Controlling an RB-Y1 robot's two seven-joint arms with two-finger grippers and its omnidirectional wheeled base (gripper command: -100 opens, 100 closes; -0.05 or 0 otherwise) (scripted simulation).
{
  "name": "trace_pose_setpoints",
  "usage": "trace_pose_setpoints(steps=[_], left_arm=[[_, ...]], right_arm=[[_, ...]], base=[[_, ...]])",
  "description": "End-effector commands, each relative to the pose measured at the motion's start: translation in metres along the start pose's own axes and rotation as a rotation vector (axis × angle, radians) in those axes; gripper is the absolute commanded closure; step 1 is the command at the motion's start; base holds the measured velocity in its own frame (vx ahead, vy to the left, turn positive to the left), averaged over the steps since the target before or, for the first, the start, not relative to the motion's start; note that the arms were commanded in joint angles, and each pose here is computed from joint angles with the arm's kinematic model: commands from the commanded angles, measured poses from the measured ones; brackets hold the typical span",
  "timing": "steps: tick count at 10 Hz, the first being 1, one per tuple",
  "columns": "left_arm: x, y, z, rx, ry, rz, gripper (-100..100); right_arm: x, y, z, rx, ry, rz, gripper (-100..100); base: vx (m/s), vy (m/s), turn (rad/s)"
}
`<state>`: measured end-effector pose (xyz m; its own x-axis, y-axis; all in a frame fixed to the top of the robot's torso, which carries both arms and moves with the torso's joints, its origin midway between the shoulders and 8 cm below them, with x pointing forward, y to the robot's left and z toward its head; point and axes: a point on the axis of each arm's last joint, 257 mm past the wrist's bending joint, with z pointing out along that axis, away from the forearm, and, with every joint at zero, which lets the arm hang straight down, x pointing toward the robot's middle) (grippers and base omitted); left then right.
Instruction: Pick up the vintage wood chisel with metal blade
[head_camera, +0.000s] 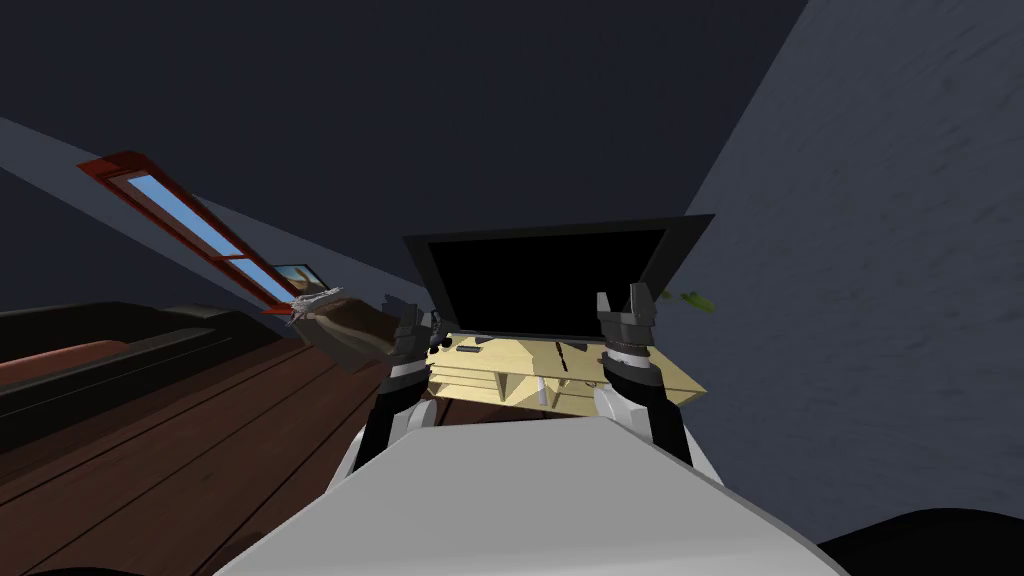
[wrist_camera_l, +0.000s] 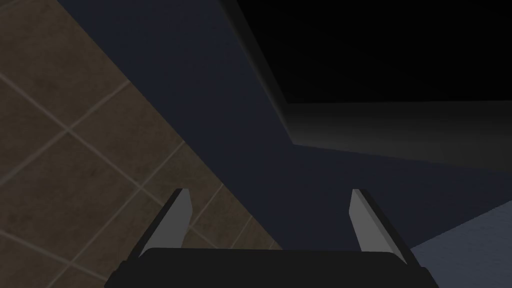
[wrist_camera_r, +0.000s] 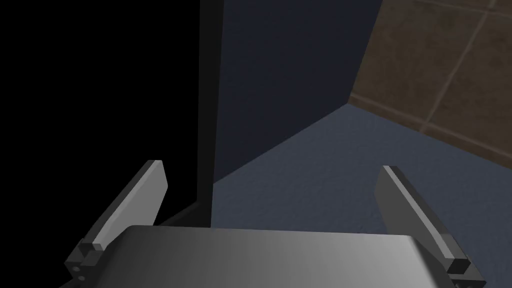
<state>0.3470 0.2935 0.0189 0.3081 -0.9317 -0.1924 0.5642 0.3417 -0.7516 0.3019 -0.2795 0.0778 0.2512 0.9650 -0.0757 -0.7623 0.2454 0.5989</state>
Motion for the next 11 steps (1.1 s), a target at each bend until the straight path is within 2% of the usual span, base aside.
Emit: trace_pose_setpoints(steps=[1, 4, 7, 8, 10, 11], left_arm=[[0.000, 0.000, 0.000, 0.000, 0.000, 0.000, 0], [0.000, 0.000, 0.000, 0.000, 0.000, 0.000, 0], [0.000, 0.000, 0.000, 0.000, 0.000, 0.000, 0], [0.000, 0.000, 0.000, 0.000, 0.000, 0.000, 0], [0.000, 0.000, 0.000, 0.000, 0.000, 0.000, 0], [0.000, 0.000, 0.000, 0.000, 0.000, 0.000, 0]], right_arm=[[0.008, -0.013, -0.006, 0.031, 0.044, 0.004, -100], [0.020, -0.045, -0.022, 0.111, 0.105, 0.019, -100], [0.032, -0.090, -0.052, 0.235, 0.163, 0.042, -100], [0.032, -0.092, -0.053, 0.239, 0.164, 0.042, -100], [0.039, -0.124, -0.081, 0.338, 0.201, 0.060, -100], [0.039, -0.128, -0.084, 0.348, 0.202, 0.058, -100]], base=[[-0.016, 0.025, 0.051], [-0.034, 0.061, 0.065], [-0.054, 0.100, 0.090], [-0.043, 0.060, 0.033], [-0.061, 0.071, 0.100], [-0.053, 0.062, 0.032]])
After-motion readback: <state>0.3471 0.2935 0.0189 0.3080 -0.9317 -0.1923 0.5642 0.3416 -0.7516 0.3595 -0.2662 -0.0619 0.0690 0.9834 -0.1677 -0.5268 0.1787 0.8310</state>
